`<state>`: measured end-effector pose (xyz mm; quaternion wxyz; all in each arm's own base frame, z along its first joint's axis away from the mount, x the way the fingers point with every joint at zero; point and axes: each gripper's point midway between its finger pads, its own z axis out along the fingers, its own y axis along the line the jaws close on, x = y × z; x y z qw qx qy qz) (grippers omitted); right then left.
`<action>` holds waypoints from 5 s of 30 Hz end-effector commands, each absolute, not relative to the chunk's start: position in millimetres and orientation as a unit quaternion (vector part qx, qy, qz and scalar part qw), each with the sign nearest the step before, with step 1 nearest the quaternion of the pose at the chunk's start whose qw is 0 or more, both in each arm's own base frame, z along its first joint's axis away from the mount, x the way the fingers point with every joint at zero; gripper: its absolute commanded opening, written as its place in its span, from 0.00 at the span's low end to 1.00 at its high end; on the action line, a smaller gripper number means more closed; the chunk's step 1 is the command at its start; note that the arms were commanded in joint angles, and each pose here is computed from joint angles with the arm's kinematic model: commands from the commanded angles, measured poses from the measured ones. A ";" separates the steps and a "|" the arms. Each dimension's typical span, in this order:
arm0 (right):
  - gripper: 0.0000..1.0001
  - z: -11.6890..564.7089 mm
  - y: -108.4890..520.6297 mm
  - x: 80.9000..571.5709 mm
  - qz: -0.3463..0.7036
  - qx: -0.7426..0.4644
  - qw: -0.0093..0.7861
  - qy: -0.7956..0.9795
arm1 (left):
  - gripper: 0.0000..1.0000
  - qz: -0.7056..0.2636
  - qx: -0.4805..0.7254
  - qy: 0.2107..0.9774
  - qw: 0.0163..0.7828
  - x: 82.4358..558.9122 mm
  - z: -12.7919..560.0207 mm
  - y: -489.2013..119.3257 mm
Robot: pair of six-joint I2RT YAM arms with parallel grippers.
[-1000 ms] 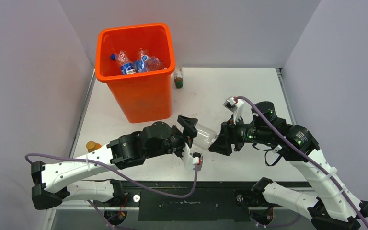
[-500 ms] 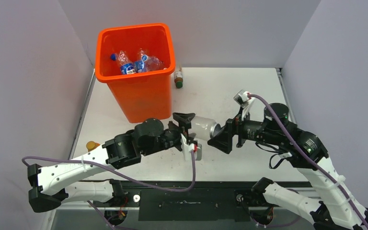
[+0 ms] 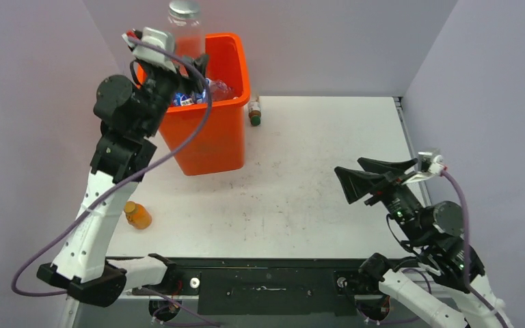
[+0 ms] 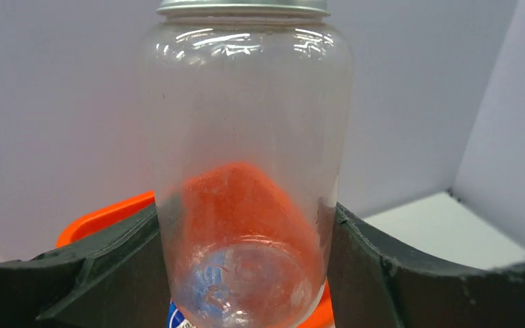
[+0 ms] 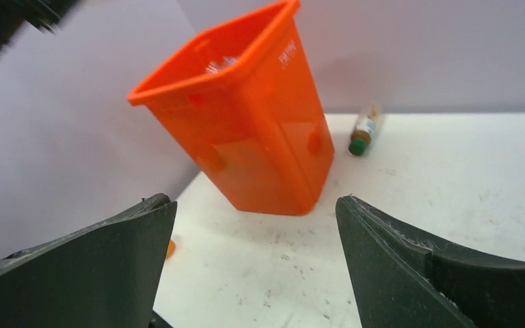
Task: Put the plastic bottles in the bin
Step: Pick up the plastic bottle from the corner of the board, then place the plastic bottle in the trash bin, then pick up the plastic bottle at the center of the board.
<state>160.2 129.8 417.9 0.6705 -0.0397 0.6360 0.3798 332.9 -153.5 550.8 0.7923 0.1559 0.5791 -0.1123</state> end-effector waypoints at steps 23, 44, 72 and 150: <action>0.90 240.5 200.5 361.5 0.272 0.107 0.601 0.743 | 0.96 -0.205 0.004 0.548 0.811 306.0 559.8 -126.7; 0.90 123.7 314.6 574.8 0.285 0.036 0.556 0.780 | 0.96 -0.280 0.068 0.556 0.780 229.2 394.1 -132.1; 0.66 46.2 358.9 618.2 0.281 0.007 0.498 0.820 | 0.96 -0.309 0.110 0.581 0.745 235.3 369.4 -159.3; 0.05 325.5 207.3 88.9 0.500 -0.275 0.335 0.750 | 0.89 0.128 0.758 0.283 0.574 172.5 322.1 -328.5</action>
